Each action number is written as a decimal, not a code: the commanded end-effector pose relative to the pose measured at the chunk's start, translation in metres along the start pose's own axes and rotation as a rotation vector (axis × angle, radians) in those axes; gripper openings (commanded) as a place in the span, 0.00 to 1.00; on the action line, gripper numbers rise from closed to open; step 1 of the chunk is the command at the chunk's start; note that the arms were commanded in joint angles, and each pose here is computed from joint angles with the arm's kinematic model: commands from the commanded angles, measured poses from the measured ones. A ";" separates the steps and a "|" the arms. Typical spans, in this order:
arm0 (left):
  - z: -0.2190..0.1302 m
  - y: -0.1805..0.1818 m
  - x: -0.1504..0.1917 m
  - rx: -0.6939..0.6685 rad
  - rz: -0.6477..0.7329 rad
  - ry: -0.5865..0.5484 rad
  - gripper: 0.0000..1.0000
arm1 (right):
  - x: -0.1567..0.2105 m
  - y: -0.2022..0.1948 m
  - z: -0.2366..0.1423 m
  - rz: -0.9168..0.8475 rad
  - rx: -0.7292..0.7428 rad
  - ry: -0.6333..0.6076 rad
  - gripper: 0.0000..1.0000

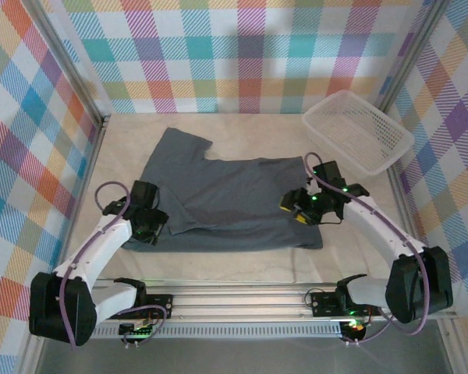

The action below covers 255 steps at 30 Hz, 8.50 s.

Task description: Fold and stack the t-shirts

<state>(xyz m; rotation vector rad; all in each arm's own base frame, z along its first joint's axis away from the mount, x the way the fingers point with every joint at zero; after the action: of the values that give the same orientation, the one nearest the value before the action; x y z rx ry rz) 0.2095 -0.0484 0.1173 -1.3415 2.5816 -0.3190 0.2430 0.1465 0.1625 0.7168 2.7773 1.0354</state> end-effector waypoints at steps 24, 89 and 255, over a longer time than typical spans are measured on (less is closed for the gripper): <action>0.045 -0.039 0.005 -0.054 -0.031 0.121 0.14 | 0.009 0.037 0.016 -0.083 -0.181 0.112 0.57; 0.062 0.025 -0.041 -0.409 0.169 0.142 0.16 | 0.002 -0.068 0.088 -0.022 0.495 0.215 0.25; -0.101 0.037 -0.080 -0.273 0.281 -0.499 0.00 | -0.088 -0.038 0.010 -0.165 0.562 -0.324 0.00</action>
<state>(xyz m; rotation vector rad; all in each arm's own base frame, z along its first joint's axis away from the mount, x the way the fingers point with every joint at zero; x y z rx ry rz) 0.2071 0.0399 0.1970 -0.9048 2.4292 0.3173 0.3194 0.0911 0.1182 0.6391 2.7640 0.1363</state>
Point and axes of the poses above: each hand's point on the last joint's axis, 136 mm out from that joint toward the fingers, its own z axis out along the fingers, its own y axis along the line the jaws close on, x = y × z, the point moved 5 cm from there along -z, back along the fingers, and after that the axes turned 11 degrees about z, right-handed, at the moved point
